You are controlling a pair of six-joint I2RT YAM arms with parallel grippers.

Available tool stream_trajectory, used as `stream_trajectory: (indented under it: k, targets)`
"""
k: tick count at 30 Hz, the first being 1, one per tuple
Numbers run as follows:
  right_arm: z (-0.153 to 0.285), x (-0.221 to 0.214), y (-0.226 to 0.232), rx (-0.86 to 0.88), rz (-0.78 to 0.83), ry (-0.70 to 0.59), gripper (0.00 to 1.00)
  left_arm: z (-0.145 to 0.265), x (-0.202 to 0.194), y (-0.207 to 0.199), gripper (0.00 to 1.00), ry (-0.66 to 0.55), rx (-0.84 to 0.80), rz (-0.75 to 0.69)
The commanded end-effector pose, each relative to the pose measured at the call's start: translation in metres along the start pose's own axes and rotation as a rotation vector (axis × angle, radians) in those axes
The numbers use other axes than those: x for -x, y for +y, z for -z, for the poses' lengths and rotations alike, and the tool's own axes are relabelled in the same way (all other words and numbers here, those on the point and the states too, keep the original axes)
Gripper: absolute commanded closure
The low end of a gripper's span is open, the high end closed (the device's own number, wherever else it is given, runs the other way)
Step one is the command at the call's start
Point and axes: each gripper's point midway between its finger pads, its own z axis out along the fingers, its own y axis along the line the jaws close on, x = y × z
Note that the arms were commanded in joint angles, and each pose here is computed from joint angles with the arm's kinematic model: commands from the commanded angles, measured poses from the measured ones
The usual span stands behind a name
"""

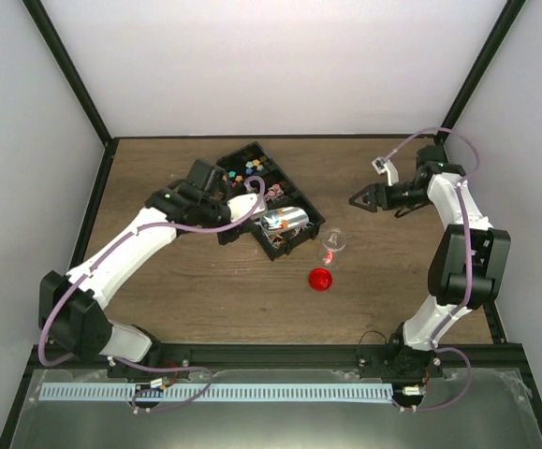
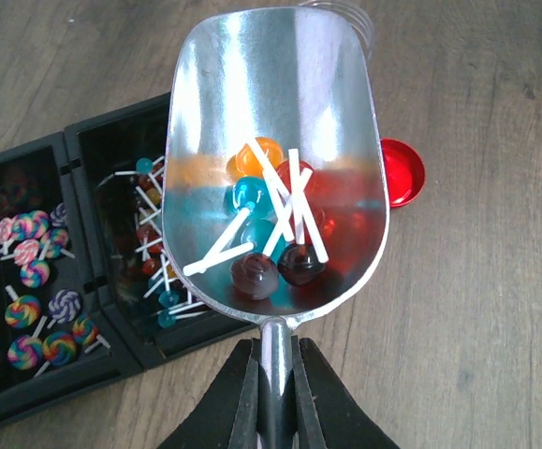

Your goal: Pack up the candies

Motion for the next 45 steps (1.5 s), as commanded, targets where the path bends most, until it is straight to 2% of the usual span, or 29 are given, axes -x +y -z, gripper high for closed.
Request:
stream_trajectory:
  k: [1, 11, 22, 45]
  targets:
    - [0.003, -0.02, 0.013, 0.044, -0.038, 0.025, 0.21, -0.013, 0.002, -0.011, 0.96, 0.061, -0.079, -0.031]
    - [-0.013, -0.061, 0.012, 0.084, -0.135, 0.089, 0.31, -0.03, 0.018, -0.005, 0.96, 0.143, -0.052, -0.064]
    - [-0.015, -0.065, 0.014, 0.113, -0.139, 0.113, 0.37, -0.043, 0.028, -0.019, 0.96, 0.197, -0.05, -0.142]
    - [-0.027, -0.078, 0.023, 0.118, -0.124, 0.159, 0.39, -0.061, 0.034, -0.027, 0.96, 0.338, -0.049, -0.186]
